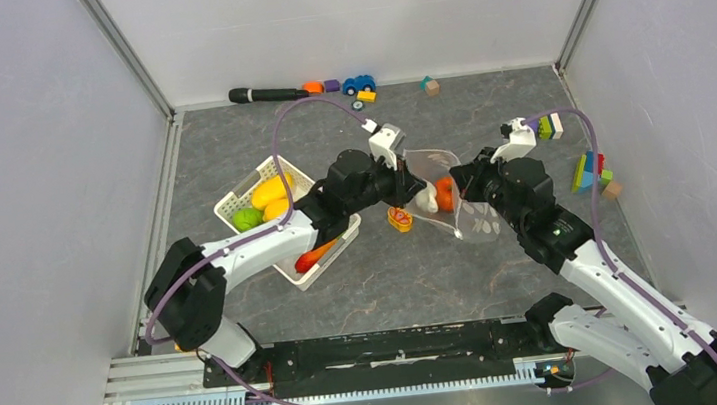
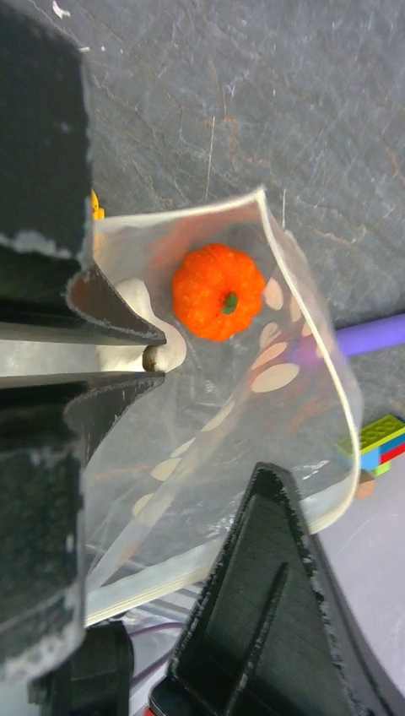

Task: Place the food in the zip-top bag and seal the zipper
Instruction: Place the fake vegetable in the zipper food storage bag, then pick up the fake vegetable from the bin.

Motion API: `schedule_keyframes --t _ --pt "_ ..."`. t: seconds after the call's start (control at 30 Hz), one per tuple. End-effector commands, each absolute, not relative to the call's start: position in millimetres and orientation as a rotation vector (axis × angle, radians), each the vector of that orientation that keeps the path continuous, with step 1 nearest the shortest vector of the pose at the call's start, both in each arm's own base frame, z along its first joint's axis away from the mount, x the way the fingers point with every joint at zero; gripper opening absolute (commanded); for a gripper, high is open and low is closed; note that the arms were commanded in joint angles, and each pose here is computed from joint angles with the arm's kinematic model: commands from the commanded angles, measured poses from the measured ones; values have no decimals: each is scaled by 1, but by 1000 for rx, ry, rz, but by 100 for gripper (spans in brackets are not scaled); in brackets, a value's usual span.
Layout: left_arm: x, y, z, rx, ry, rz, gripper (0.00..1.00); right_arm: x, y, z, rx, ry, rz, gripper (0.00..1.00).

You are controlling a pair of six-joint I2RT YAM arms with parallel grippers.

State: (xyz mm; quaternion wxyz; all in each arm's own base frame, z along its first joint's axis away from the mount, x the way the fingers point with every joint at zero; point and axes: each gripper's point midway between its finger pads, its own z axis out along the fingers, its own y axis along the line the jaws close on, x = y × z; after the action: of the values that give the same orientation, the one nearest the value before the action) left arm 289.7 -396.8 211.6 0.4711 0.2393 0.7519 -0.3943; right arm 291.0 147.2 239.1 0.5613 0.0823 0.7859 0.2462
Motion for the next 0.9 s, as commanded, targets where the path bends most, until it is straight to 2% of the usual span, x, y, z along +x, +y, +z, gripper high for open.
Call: schedule_keyframes --t 0.0,0.03,0.1,0.13,0.57,0.7,0.87 --pt "280 -418 220 677 1794 -1068 40 298 149 260 188 1784 595 0" --pt "278 -420 220 685 1793 -1077 54 298 149 260 188 1784 592 0" --pt "276 -420 221 694 1792 -1085 90 299 149 260 193 1783 589 0" --pt "273 -419 222 698 1791 -1088 99 299 150 259 191 1786 592 0" --pt "252 -377 252 645 1765 -1040 100 304 141 258 216 1777 532 0" --pt "254 -337 248 523 1823 -891 100 304 140 259 209 1776 527 0" --pt "274 -265 225 233 1954 -549 100 306 132 257 228 1774 477 0"
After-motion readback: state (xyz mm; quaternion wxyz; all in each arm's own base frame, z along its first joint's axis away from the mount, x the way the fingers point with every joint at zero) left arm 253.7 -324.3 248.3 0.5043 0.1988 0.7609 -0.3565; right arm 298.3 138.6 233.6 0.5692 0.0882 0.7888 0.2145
